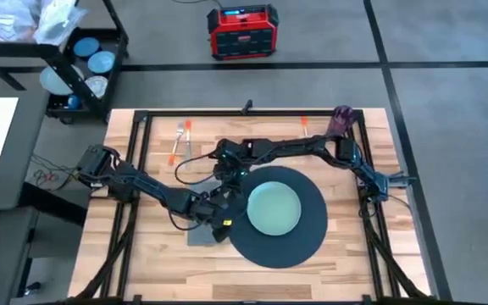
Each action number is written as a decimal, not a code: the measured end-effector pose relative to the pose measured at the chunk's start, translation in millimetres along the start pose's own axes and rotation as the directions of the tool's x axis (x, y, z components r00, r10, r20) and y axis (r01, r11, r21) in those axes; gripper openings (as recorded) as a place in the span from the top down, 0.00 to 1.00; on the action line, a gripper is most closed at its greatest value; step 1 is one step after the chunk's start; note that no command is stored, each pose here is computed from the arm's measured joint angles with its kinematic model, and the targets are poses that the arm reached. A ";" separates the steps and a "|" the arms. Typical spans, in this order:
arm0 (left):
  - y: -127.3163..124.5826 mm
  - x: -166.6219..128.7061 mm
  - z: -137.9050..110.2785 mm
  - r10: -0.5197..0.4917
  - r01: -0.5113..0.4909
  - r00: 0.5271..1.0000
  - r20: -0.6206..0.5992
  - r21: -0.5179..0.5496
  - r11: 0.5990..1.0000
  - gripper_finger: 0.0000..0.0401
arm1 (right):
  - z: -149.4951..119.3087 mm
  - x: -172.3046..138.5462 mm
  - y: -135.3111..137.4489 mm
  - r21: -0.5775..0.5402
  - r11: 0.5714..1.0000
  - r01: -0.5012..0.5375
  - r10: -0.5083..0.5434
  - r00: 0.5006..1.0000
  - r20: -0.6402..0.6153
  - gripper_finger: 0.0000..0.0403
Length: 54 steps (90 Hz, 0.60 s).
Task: Set table place
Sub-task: Fold the grey napkin
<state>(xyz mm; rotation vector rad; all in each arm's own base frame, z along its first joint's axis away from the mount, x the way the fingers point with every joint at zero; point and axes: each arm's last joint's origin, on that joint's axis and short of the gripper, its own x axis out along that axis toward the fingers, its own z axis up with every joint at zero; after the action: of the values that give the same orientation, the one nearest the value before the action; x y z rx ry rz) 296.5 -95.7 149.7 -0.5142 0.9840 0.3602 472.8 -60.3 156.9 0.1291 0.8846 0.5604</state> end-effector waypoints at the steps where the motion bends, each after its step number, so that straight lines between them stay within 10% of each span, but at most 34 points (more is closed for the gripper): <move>1: 0.0 -0.1 -0.6 0.002 -0.002 1.000 -0.004 0.002 1.000 1.00 | -1.9 0.4 0.3 0.004 1.000 -0.008 0.008 1.000 -0.011 0.98; 23: 2.2 -20.4 -17.2 0.235 -0.232 0.952 -0.197 0.040 0.972 1.00 | -9.0 1.9 4.9 -0.010 0.999 -0.032 0.031 0.996 -0.078 0.91; 54: -1.2 -42.3 -7.1 0.451 -0.448 0.892 -0.029 0.066 0.891 1.00 | -6.7 2.8 4.5 -0.026 0.999 -0.025 0.023 0.998 -0.058 0.90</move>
<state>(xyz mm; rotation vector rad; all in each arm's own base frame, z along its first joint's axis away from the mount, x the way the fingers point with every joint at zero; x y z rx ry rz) 270.6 -103.1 183.1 -0.2350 1.1524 0.7366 467.3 -55.9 152.2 0.0996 0.9326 0.6009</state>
